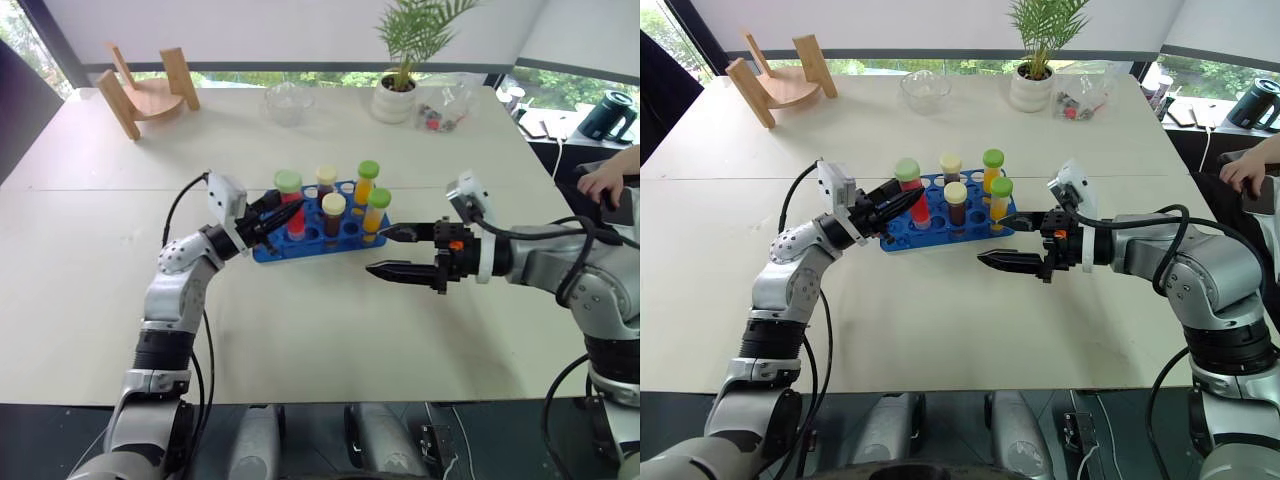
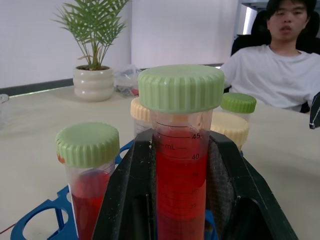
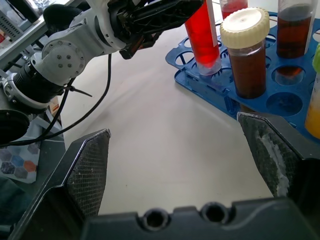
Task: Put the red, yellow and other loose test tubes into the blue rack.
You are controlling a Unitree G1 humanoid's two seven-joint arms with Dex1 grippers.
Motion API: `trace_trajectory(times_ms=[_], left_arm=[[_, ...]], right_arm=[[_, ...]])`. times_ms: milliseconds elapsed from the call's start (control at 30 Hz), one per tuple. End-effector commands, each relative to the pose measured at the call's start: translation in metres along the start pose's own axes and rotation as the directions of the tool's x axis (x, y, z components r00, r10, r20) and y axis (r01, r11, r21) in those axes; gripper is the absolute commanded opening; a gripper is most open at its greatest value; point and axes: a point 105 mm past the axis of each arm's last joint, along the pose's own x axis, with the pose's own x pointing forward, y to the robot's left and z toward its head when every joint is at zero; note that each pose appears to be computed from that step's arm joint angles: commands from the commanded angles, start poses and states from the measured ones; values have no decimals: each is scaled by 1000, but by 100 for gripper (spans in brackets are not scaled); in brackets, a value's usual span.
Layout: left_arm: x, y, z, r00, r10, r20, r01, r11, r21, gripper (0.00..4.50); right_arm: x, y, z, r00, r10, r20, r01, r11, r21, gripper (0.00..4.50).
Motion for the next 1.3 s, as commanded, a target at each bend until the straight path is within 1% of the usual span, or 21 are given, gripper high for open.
trace_trajectory(times_ms=[33, 400, 567, 700, 767, 833, 867, 933, 1067, 1167, 1200, 1300], left_arm=[[-8, 2, -3, 1000, 19, -19, -19, 1000, 5, 78], [-16, 4, -7, 998, 39, -43, -39, 999, 11, 78], [-15, 1, -12, 998, 30, -60, -28, 999, 35, 78], [-15, 2, -11, 998, 33, -57, -31, 999, 44, 78], [-17, 3, -9, 998, 4, -63, -1, 999, 54, 183], [-17, 7, -9, 997, 12, -76, -5, 996, 88, 272], [-17, 11, -8, 996, 24, -83, -15, 994, 104, 329], [-18, 17, -4, 994, 35, -99, -23, 992, 122, 427], [-29, 23, 21, 991, 51, -125, -31, 987, 156, 427], [-44, 24, 32, 981, 61, -184, -34, 989, 145, 427], [-52, 23, 34, 975, 60, -215, -36, 993, 116, 427], [-91, 13, 30, 928, 25, -372, -4, 998, 59, 427]], right_arm=[[-2, 5, 12, 999, 7, 42, -6, 999, -39, 450], [3, 2, 15, 999, 18, 50, -16, 999, -45, 450], [4, 2, 15, 998, 19, 53, -16, 999, -43, 450], [4, 3, 15, 998, 18, 55, -16, 999, -42, 450], [5, 3, 15, 998, 17, 56, -15, 999, -40, 450], [5, 3, 14, 998, 16, 55, -14, 999, -38, 450], [5, 3, 14, 998, 17, 55, -15, 999, -37, 450], [5, 3, 14, 998, 16, 55, -14, 999, -35, 450], [1, 3, 11, 999, 5, 53, -3, 1000, -28, 450], [-3, 2, 8, 999, -3, 53, 3, 1000, -15, 450], [-4, 3, 7, 999, -1, 54, 2, 1000, -9, 450], [-15, 8, -2, 999, 29, 34, -30, 999, 40, 450]])
